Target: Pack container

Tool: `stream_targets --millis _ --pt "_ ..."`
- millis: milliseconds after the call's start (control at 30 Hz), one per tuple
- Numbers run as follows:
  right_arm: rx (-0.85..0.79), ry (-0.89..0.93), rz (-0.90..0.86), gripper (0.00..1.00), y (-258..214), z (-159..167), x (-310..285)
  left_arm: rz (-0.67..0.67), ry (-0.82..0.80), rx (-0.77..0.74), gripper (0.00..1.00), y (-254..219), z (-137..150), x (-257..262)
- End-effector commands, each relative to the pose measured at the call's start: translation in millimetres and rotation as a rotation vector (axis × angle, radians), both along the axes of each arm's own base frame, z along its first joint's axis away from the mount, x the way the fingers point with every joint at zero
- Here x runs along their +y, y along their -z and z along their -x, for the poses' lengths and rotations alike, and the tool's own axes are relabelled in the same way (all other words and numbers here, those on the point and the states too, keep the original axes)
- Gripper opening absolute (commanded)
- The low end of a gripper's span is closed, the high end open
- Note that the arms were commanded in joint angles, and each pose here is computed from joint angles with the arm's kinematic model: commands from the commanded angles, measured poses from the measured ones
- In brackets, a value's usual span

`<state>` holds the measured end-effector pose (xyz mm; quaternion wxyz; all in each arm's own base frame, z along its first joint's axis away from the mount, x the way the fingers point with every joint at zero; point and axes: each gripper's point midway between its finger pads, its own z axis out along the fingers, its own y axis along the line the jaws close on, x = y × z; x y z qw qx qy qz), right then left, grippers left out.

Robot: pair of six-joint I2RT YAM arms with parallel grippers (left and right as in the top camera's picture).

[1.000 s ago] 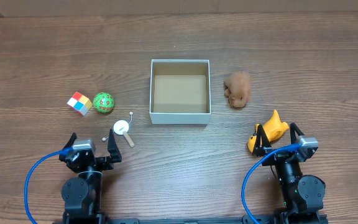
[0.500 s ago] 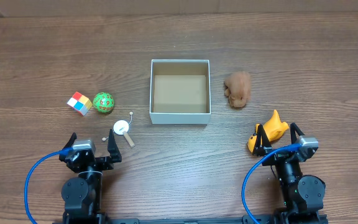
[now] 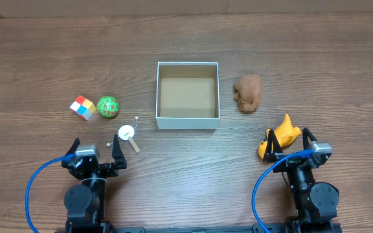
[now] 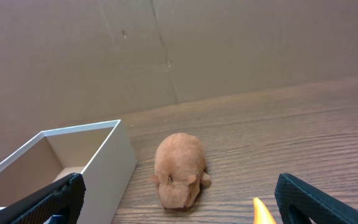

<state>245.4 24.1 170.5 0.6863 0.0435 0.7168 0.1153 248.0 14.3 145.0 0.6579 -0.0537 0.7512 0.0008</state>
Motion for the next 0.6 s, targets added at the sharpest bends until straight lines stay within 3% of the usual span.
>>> stream_targets --millis 0,267,433,567 --pt "-0.016 0.012 -0.012 1.00 -1.4 -0.2 -2.3 0.012 -0.008 -0.005 1.00 0.9 0.1 0.5" --pt "0.007 0.083 -0.155 1.00 -24.4 4.1 -14.1 0.012 -0.008 -0.005 1.00 0.9 0.1 0.5" --pt "0.052 0.111 -0.054 1.00 -75.0 1.8 -18.9 0.012 -0.008 -0.005 1.00 1.0 0.1 0.5" --pt "0.192 0.100 0.038 1.00 -110.2 -19.8 -16.3 0.012 -0.008 -0.005 1.00 0.9 0.1 0.5"
